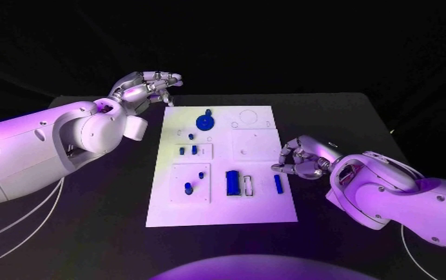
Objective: Assemble the parts on the task board
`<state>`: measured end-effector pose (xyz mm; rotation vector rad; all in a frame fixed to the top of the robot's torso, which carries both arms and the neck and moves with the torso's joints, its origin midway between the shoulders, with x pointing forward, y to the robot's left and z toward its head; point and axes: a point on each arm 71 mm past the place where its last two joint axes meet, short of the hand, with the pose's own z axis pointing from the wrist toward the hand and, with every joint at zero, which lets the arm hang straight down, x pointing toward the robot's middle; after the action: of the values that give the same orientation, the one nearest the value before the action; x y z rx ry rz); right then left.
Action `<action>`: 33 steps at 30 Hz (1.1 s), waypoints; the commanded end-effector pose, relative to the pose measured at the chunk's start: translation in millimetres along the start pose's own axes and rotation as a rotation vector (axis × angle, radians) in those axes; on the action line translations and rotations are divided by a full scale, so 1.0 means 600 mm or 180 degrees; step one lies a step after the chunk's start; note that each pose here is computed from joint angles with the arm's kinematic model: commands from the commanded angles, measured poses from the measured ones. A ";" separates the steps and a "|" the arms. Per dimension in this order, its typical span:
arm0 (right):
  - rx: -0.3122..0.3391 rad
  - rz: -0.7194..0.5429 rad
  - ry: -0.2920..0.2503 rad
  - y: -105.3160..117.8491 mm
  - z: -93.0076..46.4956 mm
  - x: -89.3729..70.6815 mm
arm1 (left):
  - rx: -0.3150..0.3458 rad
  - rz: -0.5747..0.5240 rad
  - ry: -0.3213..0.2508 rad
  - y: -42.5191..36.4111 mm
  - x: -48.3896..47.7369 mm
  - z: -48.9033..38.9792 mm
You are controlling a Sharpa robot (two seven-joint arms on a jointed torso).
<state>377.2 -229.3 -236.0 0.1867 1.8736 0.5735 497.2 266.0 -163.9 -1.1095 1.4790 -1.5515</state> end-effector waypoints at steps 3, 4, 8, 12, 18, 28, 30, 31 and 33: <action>0.0016 -0.0338 0.0133 -0.008 -0.007 0.013 | 0.0026 -0.0037 0.0058 -0.001 0.004 0.000; 0.0026 -0.0362 0.0158 -0.009 -0.008 0.016 | 0.0026 -0.0037 0.0059 -0.001 0.005 0.001; 0.0049 -0.0414 0.0230 -0.013 -0.010 0.028 | 0.0025 -0.0037 0.0056 0.000 0.004 0.000; 0.0068 -0.0440 0.0291 -0.014 -0.010 0.038 | 0.0024 -0.0036 0.0054 0.000 0.004 0.000; 0.0100 -0.0490 0.0367 -0.018 -0.010 0.049 | 0.0023 -0.0035 0.0050 0.000 0.004 0.000; 0.0133 -0.0541 0.0437 -0.021 -0.008 0.061 | 0.0021 -0.0034 0.0045 0.000 0.003 -0.001; 0.0136 -0.0552 0.0444 -0.021 -0.007 0.062 | 0.0021 -0.0033 0.0044 0.000 0.003 -0.001; 0.0134 -0.0554 0.0447 -0.020 -0.006 0.063 | 0.0020 -0.0033 0.0044 0.000 0.003 -0.001; 0.0129 -0.0553 0.0447 -0.019 -0.005 0.065 | 0.0020 -0.0034 0.0045 0.000 0.003 -0.001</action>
<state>364.6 -225.9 -266.9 0.0426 1.9778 0.4659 496.8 266.6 -164.5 -1.1108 1.4794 -1.5508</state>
